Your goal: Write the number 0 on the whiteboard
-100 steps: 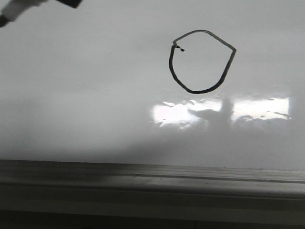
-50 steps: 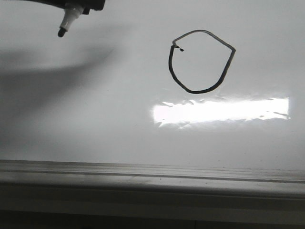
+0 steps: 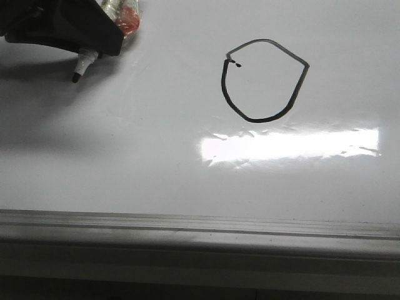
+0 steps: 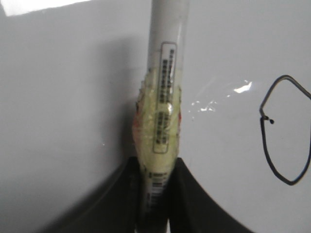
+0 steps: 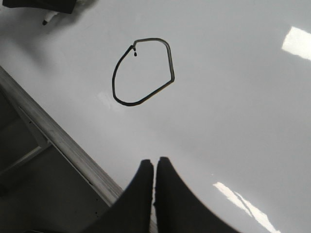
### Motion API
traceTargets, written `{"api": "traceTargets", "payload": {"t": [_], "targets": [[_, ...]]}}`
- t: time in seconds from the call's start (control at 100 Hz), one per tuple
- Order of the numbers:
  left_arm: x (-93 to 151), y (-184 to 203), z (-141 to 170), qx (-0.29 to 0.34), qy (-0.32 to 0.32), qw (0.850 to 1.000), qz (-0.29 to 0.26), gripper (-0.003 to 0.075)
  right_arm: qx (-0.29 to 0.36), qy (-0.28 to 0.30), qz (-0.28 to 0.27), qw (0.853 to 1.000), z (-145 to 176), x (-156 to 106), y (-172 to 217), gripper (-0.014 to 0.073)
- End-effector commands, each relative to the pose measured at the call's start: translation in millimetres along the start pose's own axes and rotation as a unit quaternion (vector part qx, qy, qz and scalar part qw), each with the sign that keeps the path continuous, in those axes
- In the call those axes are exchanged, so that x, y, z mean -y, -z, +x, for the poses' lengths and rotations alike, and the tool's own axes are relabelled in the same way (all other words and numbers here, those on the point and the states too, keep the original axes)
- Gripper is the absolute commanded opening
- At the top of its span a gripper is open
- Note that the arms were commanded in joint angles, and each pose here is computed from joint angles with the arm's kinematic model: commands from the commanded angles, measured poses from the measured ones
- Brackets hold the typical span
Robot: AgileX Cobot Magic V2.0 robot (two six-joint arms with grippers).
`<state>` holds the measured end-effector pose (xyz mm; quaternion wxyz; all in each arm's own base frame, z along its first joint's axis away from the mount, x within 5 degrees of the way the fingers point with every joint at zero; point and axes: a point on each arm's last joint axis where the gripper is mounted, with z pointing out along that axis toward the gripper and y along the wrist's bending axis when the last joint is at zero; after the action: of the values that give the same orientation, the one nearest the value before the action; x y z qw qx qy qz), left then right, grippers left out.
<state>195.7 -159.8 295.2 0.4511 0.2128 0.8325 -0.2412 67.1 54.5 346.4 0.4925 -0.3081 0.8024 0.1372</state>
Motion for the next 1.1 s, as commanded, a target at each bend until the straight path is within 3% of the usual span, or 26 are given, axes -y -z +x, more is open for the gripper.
{"api": "traceTargets", "payload": {"t": [0.0,0.6,0.67,0.87,1.09], "targets": [[0,4,-18,0.062,0.016,0.998,-0.005,-0.002,0.046,0.004,0.002,0.999,-12,2,4,-0.0044],[-1,-7,-13,0.045,0.032,0.998,-0.007,-0.0012,0.05,-0.006,-0.001,0.999,-13,1,4,-0.0044],[-1,-7,-13,0.046,0.039,0.998,-0.006,0.0034,0.05,-0.01,-0.001,0.999,-13,1,4,-0.0044],[-1,-7,-13,0.046,0.041,0.998,-0.006,0.0267,0.05,-0.013,-0.001,0.999,-13,1,4,-0.0044],[-1,-7,-13,0.045,0.041,0.998,-0.006,0.0415,0.05,-0.013,-0.001,0.999,-13,1,4,-0.0044]]}}
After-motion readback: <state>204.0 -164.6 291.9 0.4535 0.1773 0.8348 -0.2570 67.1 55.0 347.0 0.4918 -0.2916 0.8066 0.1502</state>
